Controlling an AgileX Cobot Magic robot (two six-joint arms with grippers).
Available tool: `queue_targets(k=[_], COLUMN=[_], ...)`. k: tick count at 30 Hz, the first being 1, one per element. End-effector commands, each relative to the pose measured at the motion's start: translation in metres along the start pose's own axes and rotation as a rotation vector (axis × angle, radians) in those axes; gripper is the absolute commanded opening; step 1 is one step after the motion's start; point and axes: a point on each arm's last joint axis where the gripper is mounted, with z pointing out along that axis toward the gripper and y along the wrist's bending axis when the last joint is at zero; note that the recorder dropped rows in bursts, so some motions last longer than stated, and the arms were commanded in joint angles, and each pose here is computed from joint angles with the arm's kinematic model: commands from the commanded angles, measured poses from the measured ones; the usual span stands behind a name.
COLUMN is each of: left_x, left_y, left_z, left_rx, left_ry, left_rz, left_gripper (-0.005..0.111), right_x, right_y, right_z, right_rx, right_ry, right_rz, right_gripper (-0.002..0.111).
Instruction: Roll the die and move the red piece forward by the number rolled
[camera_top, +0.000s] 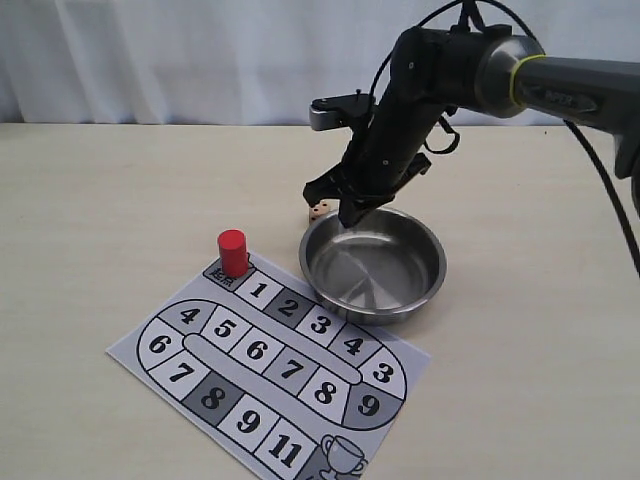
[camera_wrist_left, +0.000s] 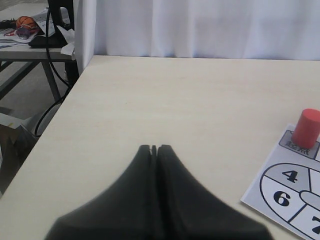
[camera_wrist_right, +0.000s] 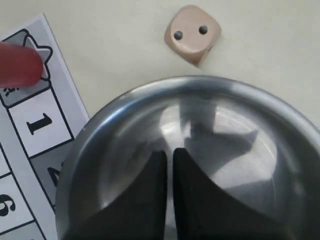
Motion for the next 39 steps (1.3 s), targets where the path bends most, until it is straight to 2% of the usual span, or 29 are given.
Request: queue_targets(k=[1,21,35,39], left_x=[-0.001,-0.001,-0.001,-0.001], left_y=[0.0,0.0,0.0,0.0], left_z=[0.0,0.0,0.0,0.0], left_rx=[0.001,0.001,0.001,0.001], left_ry=[-0.011,-0.011,-0.011,-0.011], left_rz=[-0.006,-0.006,-0.006,-0.006], left_gripper=[0.0,0.0,0.0,0.0], right_x=[-0.003,-0.002,-0.001,-0.002], right_y=[-0.004,-0.013,-0.012,-0.007], right_z=[0.014,0.058,0.055,0.031], right_rx=[0.01,0.025,0.022,0.015], right_ry=[-0.023,-0.035,-0.023,-0.017], right_rz=[0.007,0.017,0.016,0.0], right_gripper=[0.004,0.004,0.004,0.004])
